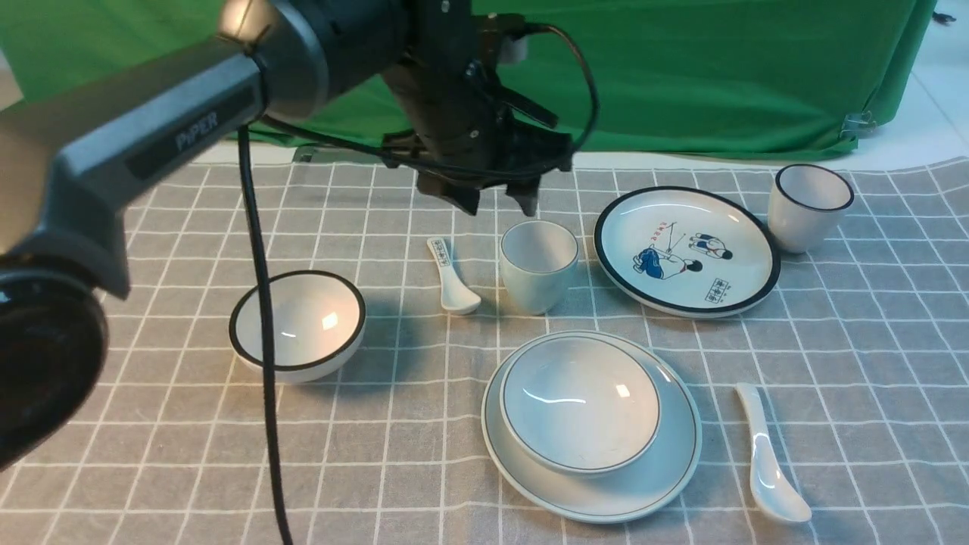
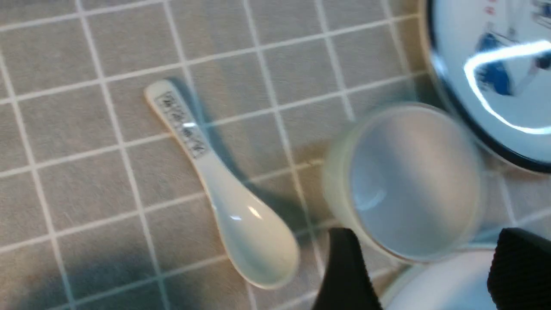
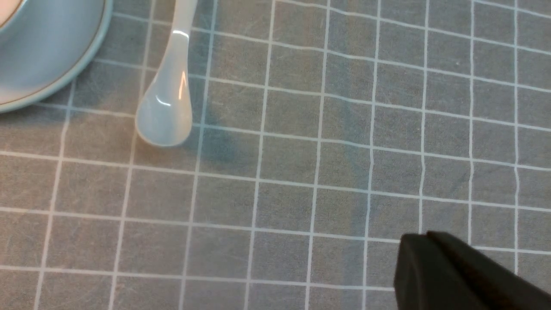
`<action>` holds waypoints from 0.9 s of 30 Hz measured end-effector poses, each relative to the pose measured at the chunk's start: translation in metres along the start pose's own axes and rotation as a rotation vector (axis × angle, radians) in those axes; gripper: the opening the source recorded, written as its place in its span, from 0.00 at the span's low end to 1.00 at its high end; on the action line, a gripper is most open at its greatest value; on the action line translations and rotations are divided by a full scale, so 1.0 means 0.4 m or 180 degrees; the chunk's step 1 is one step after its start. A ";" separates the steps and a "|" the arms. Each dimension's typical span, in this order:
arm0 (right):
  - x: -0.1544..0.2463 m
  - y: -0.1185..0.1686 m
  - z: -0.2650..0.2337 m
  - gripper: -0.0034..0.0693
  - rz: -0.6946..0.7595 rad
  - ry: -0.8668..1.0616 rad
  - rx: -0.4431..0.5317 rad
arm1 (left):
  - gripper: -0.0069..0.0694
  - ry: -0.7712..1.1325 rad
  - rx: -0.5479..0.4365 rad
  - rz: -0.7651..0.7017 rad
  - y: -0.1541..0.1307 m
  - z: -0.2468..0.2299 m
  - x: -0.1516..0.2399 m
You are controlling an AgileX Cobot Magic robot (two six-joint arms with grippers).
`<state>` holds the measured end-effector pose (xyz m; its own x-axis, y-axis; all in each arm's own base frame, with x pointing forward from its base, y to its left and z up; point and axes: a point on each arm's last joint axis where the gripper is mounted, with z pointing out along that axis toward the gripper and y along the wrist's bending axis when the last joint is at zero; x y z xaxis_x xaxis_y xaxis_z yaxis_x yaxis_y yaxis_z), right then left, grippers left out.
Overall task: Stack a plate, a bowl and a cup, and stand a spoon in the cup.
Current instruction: Use the left arm to grab a blue teacup, then use the left arm to put the blue teacup into the blue rice bowl in the middle
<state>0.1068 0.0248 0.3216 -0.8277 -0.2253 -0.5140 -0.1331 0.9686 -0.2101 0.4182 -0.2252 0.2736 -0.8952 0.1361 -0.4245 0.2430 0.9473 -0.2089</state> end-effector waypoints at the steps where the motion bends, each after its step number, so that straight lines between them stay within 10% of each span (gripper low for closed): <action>1: 0.000 0.000 0.000 0.08 0.0000 0.0000 0.0000 | 0.65 0.0045 -0.0010 -0.0037 0.011 0.024 -0.001; 12: 0.000 0.000 0.000 0.08 0.0000 0.0000 0.0000 | 0.64 0.0156 0.0134 -0.0155 0.030 0.173 0.001; 20: 0.000 0.000 0.000 0.08 0.0000 0.0003 0.0001 | 0.16 0.0288 0.0181 0.0052 0.025 0.158 0.009; 27: -0.001 0.001 0.000 0.08 0.0001 -0.0012 -0.0007 | 0.13 0.0087 0.0307 0.0391 -0.026 -0.097 0.002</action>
<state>0.1070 0.0251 0.3217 -0.8256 -0.2254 -0.5173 -0.1342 0.9689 -0.2081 0.4005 -0.2236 0.3093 -0.8660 0.2581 -0.4282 0.3847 0.8910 -0.2410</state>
